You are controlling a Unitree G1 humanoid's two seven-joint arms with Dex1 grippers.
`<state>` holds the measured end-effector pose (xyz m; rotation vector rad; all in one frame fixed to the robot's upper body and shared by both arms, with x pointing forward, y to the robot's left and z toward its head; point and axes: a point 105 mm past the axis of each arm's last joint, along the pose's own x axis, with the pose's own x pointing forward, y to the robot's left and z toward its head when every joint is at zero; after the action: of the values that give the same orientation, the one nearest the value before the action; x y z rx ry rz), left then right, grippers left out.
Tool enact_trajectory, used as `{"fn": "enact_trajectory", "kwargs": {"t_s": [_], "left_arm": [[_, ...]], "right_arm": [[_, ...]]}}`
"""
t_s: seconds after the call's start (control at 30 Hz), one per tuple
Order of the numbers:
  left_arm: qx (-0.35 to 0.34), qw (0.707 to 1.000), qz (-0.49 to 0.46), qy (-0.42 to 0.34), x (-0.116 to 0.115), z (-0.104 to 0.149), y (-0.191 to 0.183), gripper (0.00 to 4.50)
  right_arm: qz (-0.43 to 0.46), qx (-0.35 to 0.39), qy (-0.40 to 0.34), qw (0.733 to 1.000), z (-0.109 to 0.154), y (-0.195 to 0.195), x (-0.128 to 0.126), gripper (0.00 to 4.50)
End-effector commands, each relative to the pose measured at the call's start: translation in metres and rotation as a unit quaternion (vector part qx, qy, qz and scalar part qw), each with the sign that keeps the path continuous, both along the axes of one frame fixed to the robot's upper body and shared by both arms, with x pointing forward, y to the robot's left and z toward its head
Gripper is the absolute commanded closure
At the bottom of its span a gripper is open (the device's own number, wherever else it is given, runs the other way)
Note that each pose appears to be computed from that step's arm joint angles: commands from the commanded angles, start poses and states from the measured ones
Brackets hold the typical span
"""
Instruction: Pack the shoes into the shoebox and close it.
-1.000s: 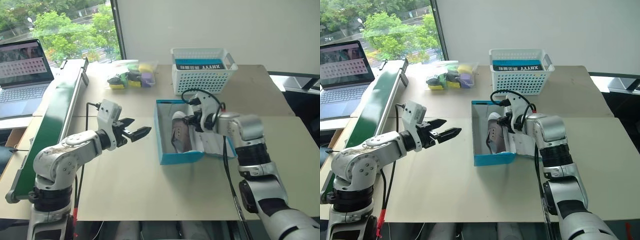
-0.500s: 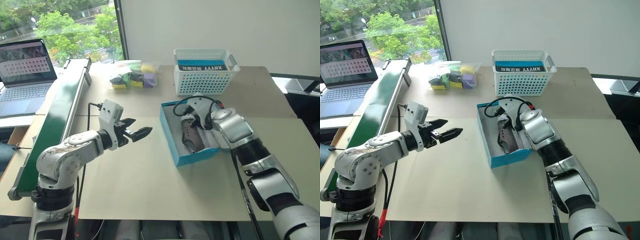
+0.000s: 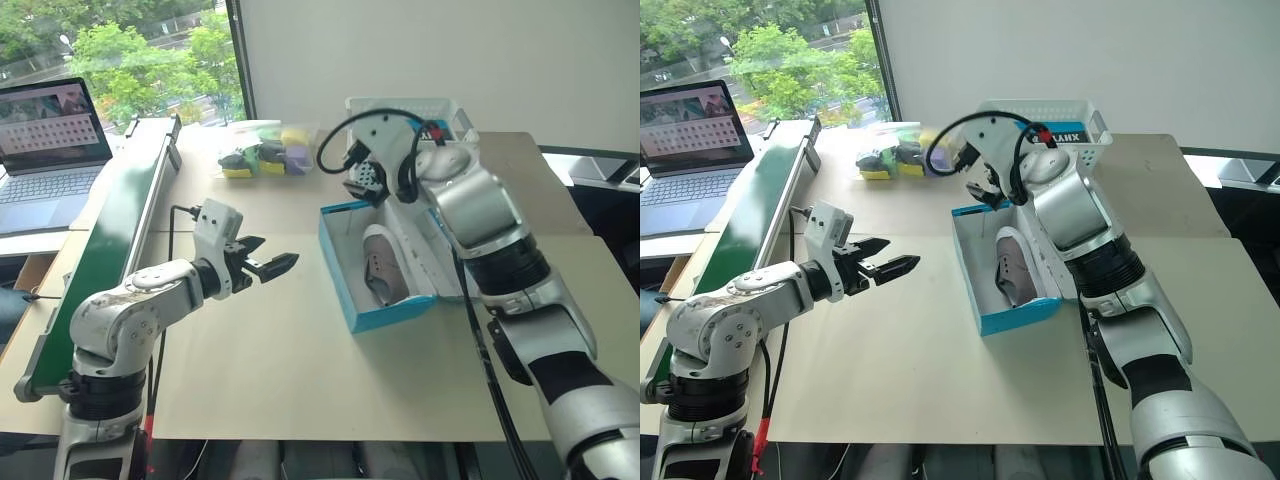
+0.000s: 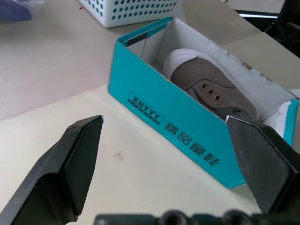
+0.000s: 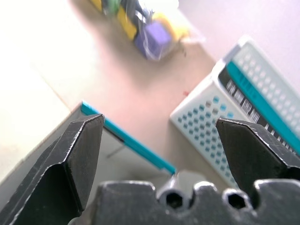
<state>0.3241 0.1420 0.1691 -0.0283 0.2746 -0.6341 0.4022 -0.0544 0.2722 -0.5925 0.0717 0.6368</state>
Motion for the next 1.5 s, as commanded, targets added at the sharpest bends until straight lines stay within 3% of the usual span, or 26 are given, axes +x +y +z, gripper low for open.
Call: {"fn": "enact_trajectory", "kwargs": {"t_s": [0.03,0.3,0.4,0.6,0.87,1.1,1.23,1.5], "left_arm": [[0.024,0.988,0.142,-0.059,0.019,0.017,0.048,0.00],[0.001,0.944,0.320,-0.083,0.009,0.023,0.118,0.00],[0.049,0.912,0.393,-0.111,-0.005,0.027,0.152,0.00],[0.077,0.884,0.446,-0.118,-0.022,0.020,0.180,0.00],[0.112,0.870,0.470,-0.100,-0.040,-0.004,0.197,0.00],[0.094,0.873,0.466,-0.108,-0.047,-0.016,0.221,0.00],[0.085,0.876,0.460,-0.117,-0.042,-0.013,0.227,0.00],[0.072,0.888,0.436,-0.131,-0.007,0.013,0.250,0.00]], "right_arm": [[0.230,0.158,0.023,0.960,0.043,0.035,-0.059,0.02],[0.347,0.257,0.114,0.895,0.027,0.037,-0.089,0.02],[0.350,0.240,0.115,0.898,0.012,0.049,-0.088,0.02],[0.344,0.253,0.102,0.898,-0.004,0.080,-0.087,0.02],[0.358,0.262,0.103,0.890,-0.027,0.107,-0.093,0.02],[0.377,0.248,0.109,0.886,-0.042,0.120,-0.105,0.02],[0.375,0.232,0.100,0.892,-0.049,0.117,-0.103,0.02],[0.364,0.224,0.093,0.899,-0.052,0.113,-0.099,0.02]]}}
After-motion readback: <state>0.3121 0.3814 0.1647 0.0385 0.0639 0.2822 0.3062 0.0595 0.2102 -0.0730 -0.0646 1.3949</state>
